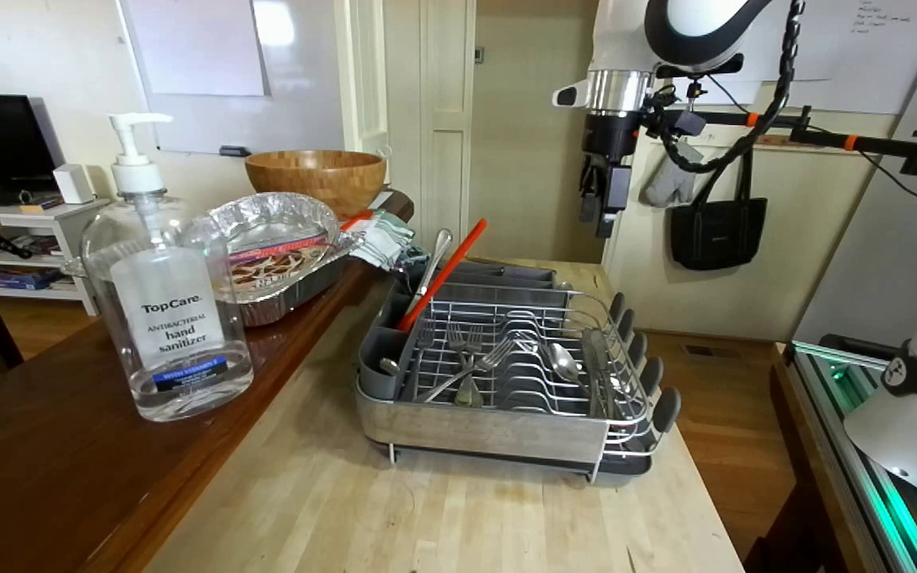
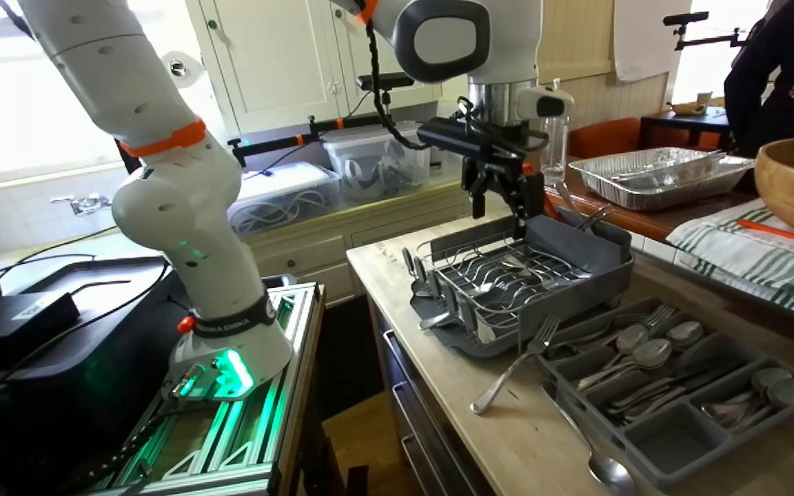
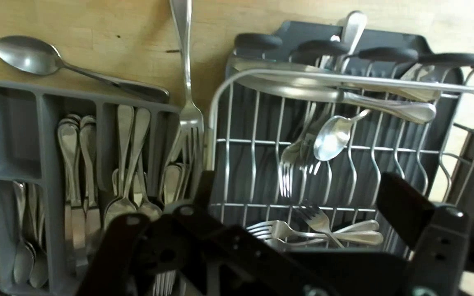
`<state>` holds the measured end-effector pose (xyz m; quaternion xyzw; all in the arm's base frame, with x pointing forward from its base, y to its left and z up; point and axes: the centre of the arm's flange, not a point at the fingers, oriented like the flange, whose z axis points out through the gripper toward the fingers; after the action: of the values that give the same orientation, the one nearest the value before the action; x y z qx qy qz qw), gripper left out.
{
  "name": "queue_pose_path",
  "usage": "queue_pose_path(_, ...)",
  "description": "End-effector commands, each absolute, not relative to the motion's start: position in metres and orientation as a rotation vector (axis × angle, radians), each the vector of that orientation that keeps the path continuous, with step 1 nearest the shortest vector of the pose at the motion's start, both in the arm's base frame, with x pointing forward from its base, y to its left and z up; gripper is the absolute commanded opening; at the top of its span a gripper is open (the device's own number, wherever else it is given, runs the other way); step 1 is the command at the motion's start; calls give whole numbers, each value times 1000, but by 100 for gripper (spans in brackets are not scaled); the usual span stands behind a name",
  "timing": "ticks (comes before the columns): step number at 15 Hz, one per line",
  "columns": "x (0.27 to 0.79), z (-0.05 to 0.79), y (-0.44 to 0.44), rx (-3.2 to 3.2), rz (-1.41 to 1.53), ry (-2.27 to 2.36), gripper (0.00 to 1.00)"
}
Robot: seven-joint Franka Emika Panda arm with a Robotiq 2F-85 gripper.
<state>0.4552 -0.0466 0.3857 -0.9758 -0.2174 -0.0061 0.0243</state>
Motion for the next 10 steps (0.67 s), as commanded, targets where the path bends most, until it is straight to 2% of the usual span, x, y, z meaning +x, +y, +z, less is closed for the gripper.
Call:
queue_pose_path(1, 459, 366, -121, -2952, 88, -625, 100)
queue_pose_path(4, 455, 340, -178, -2912, 67, -660, 100)
queue_pose_path(10, 487, 286, -245, -2758, 38, -724, 100)
